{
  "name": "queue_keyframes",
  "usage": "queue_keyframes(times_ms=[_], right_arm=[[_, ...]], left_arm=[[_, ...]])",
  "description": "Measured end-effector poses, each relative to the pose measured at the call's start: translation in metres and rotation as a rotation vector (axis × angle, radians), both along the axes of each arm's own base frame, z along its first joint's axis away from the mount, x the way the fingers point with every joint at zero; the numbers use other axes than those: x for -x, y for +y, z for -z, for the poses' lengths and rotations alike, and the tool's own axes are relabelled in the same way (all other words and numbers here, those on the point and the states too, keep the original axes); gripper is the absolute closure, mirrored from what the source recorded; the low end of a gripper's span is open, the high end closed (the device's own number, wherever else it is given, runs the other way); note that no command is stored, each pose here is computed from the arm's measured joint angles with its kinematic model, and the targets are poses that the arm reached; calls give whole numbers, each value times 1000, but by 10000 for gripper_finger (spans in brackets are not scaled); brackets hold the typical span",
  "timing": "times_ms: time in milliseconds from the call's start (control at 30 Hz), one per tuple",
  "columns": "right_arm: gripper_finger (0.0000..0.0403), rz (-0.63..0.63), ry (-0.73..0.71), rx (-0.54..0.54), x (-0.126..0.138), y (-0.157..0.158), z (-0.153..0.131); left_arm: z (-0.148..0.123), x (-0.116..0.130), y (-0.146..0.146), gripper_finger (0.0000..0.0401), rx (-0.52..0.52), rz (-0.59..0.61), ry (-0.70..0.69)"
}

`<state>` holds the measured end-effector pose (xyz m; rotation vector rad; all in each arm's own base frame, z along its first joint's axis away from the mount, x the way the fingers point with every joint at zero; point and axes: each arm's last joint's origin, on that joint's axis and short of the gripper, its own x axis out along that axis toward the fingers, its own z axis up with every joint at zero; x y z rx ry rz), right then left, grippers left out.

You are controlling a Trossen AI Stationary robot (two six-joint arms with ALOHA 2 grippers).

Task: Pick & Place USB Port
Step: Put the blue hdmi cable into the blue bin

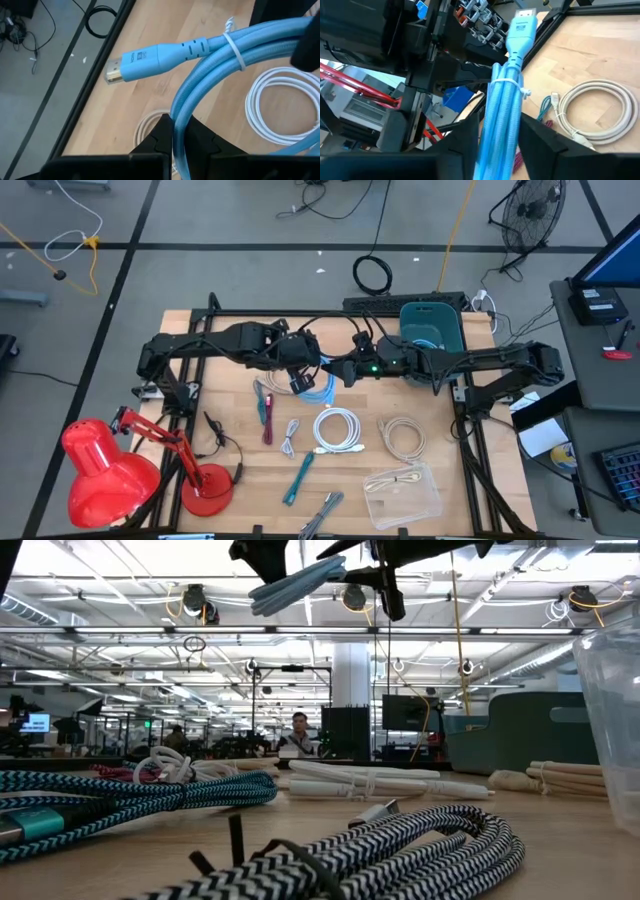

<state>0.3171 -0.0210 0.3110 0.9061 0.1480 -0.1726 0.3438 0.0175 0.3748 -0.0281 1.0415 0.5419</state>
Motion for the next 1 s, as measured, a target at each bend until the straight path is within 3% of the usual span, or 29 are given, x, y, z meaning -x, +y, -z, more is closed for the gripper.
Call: queue_keyframes(times_ms=[100,333,567,833,1000], right_arm=[[323,0,4,2,0,0,0],[346,-5,-8,12,0,0,-1],[352,-19,-35,4,-1,1,-4],[354,-69,-300,-22,4,2,-34],[355,-103,-488,-8,13,4,-56]], left_arm=[[-2,2,0,372,6,-12,-11],[-18,14,-1,292,-2,-60,-91],[-70,69,4,275,-84,-235,-347],[-121,151,10,273,72,-464,-728],[-132,175,8,273,206,-462,-827]])
